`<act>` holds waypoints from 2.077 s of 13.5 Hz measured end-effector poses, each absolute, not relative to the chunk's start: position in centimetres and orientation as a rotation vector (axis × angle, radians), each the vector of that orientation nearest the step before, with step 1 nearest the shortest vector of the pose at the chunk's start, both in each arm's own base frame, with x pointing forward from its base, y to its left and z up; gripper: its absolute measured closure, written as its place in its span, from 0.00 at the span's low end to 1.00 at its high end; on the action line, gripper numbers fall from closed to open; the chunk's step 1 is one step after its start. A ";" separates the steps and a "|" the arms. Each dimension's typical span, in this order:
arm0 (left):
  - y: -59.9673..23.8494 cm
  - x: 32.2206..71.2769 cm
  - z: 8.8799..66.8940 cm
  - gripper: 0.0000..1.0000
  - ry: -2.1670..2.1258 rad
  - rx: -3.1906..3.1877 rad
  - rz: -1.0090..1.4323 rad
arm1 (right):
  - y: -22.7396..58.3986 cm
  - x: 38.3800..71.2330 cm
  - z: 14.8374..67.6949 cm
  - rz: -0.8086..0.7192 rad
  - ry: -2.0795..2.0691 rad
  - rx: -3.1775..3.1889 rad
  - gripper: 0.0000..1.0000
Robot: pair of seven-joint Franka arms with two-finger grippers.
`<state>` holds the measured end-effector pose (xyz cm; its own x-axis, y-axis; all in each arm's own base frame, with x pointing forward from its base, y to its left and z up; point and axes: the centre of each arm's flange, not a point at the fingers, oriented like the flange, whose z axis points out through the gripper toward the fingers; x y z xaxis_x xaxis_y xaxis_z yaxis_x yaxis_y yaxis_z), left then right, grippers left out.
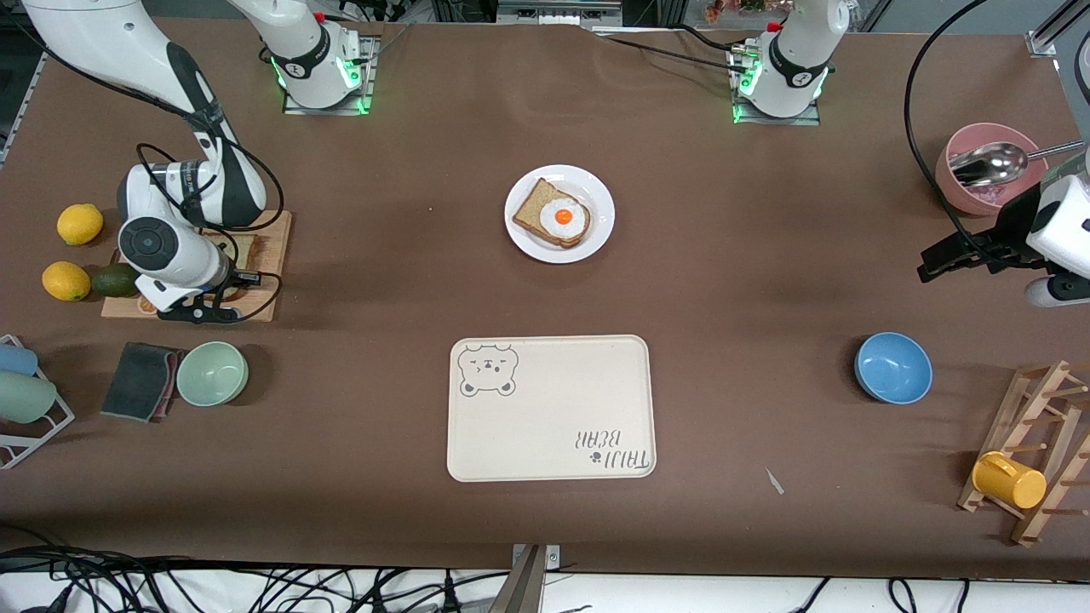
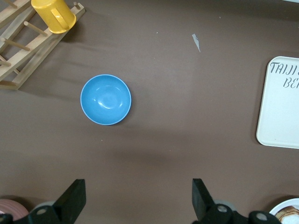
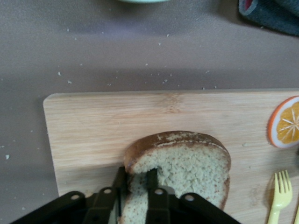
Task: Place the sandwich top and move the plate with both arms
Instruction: 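Close the right gripper on the bread slice's crust and lift it, then carry the bread slice with the right gripper over the white plate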
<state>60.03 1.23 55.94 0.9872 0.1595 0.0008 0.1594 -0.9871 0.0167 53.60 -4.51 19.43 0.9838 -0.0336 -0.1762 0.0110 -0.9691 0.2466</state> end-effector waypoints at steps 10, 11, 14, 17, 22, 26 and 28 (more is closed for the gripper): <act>0.3 60.0 55.9 0.00 0.269 3.111 0.000 | -4.5 53.7 19.6 -0.266 -0.017 2.877 0.92; 0.1 60.0 55.9 0.00 0.275 3.110 0.000 | -4.6 53.9 19.7 -0.269 -0.018 2.874 0.92; -0.2 60.0 55.9 0.00 0.290 3.108 -0.001 | -4.7 55.4 21.5 -0.300 -0.023 2.846 0.92; -0.2 60.0 55.9 0.00 0.321 3.105 -0.001 | -3.5 57.9 25.4 -0.373 -0.026 2.797 0.92; -1.0 60.0 55.9 0.00 0.313 3.104 -0.001 | 6.9 59.8 31.2 -0.442 0.130 2.730 0.92; -0.6 60.0 55.9 0.00 0.323 3.103 -0.001 | 19.0 57.6 32.5 -0.484 0.217 2.851 0.92; -0.5 60.0 55.9 0.00 0.328 3.103 -0.001 | 23.8 56.6 32.5 -0.489 0.173 2.903 0.92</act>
<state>60.02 -0.47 55.91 0.9780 0.2088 -0.0029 0.2088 -0.9777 0.0212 56.59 23.76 32.52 0.9387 0.0830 -0.3346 0.1464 -0.9747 0.1691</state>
